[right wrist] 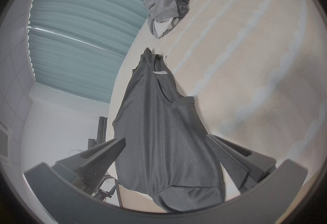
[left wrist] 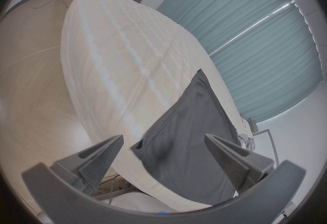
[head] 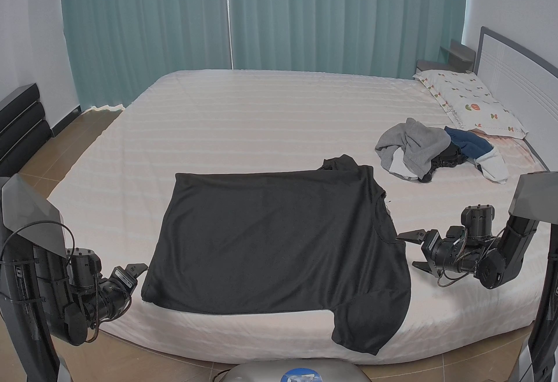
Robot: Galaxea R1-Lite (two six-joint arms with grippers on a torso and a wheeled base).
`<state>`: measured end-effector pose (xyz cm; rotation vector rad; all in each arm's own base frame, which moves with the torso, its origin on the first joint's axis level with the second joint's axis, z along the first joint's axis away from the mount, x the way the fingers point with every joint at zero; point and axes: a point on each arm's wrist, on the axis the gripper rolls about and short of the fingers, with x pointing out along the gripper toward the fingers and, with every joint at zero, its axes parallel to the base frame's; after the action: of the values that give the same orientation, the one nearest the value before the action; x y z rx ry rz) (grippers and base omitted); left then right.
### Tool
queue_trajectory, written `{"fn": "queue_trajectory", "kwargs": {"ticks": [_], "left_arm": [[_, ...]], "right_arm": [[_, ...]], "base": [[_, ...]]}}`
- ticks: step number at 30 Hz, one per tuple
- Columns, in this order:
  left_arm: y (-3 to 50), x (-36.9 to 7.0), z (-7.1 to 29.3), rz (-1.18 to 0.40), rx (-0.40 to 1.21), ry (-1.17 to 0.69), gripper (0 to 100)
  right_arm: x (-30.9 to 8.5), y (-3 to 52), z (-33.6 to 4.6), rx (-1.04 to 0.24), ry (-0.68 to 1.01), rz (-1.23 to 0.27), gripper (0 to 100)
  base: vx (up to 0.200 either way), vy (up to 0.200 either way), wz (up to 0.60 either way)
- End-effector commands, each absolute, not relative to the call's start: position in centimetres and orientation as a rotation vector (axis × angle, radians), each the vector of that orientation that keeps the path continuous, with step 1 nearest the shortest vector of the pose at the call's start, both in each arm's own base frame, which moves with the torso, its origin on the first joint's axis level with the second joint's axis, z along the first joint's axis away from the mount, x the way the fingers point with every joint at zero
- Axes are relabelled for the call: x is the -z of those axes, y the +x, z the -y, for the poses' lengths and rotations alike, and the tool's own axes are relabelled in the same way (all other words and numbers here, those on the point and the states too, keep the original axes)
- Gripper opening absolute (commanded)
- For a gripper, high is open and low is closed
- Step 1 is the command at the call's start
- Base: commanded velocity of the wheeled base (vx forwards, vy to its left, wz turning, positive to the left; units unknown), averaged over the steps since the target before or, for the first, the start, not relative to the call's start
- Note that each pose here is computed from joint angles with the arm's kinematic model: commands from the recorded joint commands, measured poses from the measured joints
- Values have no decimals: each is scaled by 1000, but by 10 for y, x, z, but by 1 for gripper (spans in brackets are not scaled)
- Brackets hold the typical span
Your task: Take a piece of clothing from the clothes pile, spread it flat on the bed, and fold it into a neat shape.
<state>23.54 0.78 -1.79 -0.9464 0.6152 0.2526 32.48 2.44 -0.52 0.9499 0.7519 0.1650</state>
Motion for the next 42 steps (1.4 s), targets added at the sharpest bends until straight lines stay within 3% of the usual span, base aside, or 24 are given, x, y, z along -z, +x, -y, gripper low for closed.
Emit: {"fn": "queue_trajectory", "kwargs": {"ticks": [1,10,23,24,42], "left_arm": [[233,24,-1,-651,-241,-933,100],[230,42,13,-706,-289,-788,100],[248,45,14,-654,-263,-790,100],[253,45,15,-638,-252,-789,0],[242,44,2,-632,-356,-707,0]], "right_arm": [[9,324,-25,-160,952,-762,100],[12,324,-26,-158,950,-770,100],[12,325,-26,-158,951,-769,100],[12,325,-26,-157,950,-768,100],[16,316,-25,-164,943,-744,100]], "base": [[0,0,0],[0,0,0],[0,0,0],[0,0,0],[0,0,0]]}}
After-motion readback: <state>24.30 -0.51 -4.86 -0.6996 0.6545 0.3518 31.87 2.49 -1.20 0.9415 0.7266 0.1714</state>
